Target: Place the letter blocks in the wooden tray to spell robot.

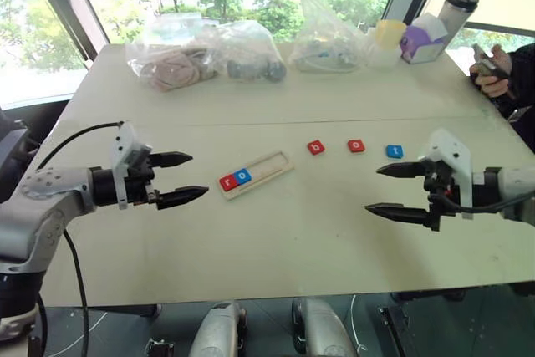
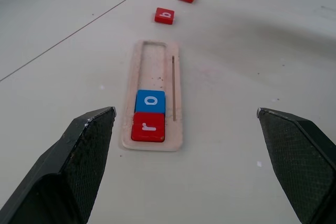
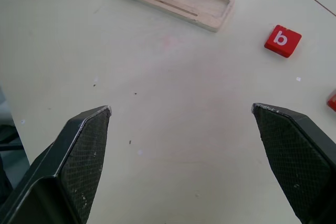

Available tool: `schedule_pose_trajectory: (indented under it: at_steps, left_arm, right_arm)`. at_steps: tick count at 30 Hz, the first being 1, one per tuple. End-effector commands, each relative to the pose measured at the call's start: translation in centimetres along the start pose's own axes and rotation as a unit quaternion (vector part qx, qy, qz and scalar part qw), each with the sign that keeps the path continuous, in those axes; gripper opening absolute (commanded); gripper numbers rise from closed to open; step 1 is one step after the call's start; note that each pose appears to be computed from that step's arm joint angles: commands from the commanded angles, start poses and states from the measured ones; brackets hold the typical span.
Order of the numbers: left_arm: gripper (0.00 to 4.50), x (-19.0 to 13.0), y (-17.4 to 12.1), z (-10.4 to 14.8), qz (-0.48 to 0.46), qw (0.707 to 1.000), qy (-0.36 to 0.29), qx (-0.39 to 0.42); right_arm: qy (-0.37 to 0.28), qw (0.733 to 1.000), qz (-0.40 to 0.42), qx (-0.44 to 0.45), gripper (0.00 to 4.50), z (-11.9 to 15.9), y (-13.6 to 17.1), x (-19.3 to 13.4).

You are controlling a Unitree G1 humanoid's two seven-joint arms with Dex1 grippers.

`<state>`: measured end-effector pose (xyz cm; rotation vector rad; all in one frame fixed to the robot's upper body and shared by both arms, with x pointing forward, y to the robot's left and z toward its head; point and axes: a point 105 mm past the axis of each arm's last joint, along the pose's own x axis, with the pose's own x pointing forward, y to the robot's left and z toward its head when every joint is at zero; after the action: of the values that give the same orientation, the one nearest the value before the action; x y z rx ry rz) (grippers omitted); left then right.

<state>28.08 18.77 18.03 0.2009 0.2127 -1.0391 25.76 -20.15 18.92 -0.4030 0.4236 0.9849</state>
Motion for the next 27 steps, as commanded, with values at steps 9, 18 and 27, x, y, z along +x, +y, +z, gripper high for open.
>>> schedule_pose_trajectory:
  at_steps: [9,18,27]
  left_arm:
    - [4.5,0.1,-0.2,1.0,-0.003,1.0,0.0,0.024]
    - [4.5,0.5,-0.5,0.4,-0.007,1.0,0.008,0.027]
    - [4.5,1.5,-0.7,0.3,-0.01,0.999,0.007,0.046]
  right_arm:
    - [0.003,0.999,-0.015,-0.031,4.43,0.7,-0.7,-0.4]
    - [-0.002,0.999,-0.014,-0.043,4.43,0.8,-0.6,0.0]
    - [-0.008,0.999,-0.011,-0.049,4.43,0.9,-0.3,0.5]
